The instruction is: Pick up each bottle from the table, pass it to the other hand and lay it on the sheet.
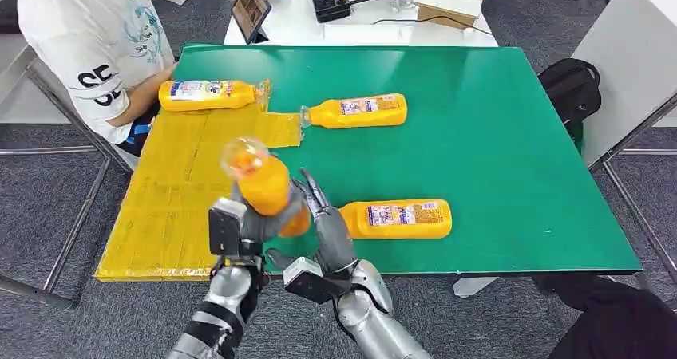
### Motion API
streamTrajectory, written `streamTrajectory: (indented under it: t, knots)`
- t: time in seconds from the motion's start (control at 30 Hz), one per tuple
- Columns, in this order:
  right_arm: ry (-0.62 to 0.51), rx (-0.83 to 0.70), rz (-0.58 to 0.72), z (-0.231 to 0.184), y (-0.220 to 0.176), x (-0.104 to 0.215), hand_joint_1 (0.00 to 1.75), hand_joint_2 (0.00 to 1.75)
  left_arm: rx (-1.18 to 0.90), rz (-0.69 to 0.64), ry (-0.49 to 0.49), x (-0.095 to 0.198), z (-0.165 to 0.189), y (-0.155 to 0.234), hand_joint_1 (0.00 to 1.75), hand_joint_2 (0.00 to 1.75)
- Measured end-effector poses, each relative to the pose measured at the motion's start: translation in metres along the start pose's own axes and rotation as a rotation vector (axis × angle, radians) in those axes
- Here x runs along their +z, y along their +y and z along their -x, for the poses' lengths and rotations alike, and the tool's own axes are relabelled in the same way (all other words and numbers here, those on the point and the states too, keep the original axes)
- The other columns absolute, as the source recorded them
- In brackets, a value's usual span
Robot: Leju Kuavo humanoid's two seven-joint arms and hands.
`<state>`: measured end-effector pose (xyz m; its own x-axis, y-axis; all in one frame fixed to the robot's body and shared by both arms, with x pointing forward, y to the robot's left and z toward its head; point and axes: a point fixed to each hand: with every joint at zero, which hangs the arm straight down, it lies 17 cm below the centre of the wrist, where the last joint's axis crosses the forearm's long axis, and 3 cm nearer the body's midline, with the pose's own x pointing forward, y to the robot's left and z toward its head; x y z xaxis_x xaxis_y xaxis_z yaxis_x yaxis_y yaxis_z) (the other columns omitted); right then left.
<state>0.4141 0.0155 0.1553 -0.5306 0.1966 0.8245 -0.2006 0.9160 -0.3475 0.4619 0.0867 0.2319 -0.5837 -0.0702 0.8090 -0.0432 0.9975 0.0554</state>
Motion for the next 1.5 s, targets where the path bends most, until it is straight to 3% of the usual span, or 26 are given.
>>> streamTrajectory:
  t: [0.1, 0.23, 0.8, 0.87, 1.0, 1.13, 1.17, 1.2, 1.23, 1.27, 1.5]
  knots:
    - [-0.052, -0.027, 0.043, -0.021, -0.014, -0.01, 0.0, 0.0, -0.121, -0.101, -0.045, -0.026, -0.003, 0.038, 1.75, 1.75]
    - [-0.087, -0.053, 0.078, -0.036, -0.026, -0.016, 0.0, 0.0, -0.195, -0.162, -0.063, -0.037, -0.002, 0.067, 1.75, 1.75]
    - [-0.118, -0.092, 0.138, -0.051, -0.042, -0.022, 0.0, 0.0, -0.417, -0.202, -0.109, -0.049, 0.003, 0.096, 1.75, 1.75]
    - [-0.119, -0.1, 0.17, -0.052, -0.05, -0.023, 0.0, 0.0, -0.515, -0.142, -0.141, -0.051, 0.006, 0.089, 1.75, 1.75]
    - [-0.127, -0.114, 0.264, -0.058, -0.074, -0.024, 0.0, 0.0, -0.902, 0.11, -0.236, -0.047, 0.027, 0.066, 1.75, 1.75]
    - [-0.127, -0.115, 0.267, -0.059, -0.074, -0.024, 0.0, 0.0, -0.919, 0.12, -0.237, -0.047, 0.029, 0.066, 1.75, 1.75]
    - [-0.132, -0.115, 0.283, -0.061, -0.079, -0.024, 0.0, 0.0, -1.009, 0.18, -0.24, -0.043, 0.039, 0.064, 1.75, 1.75]
    - [-0.136, -0.12, 0.3, -0.063, -0.083, -0.024, 0.0, 0.0, -1.12, 0.239, -0.206, -0.037, 0.058, 0.069, 1.75, 1.75]
    - [-0.138, -0.131, 0.327, -0.065, -0.091, -0.023, 0.0, 0.0, -1.247, 0.245, -0.062, -0.034, 0.088, 0.09, 1.75, 1.75]
    - [-0.142, -0.136, 0.343, -0.067, -0.095, -0.023, 0.0, 0.0, -1.295, 0.263, -0.001, -0.032, 0.105, 0.099, 1.75, 1.75]
    - [-0.155, -0.149, 0.356, -0.073, -0.097, -0.023, 0.0, 0.0, -1.377, 0.437, 0.021, -0.014, 0.144, 0.093, 1.75, 1.75]
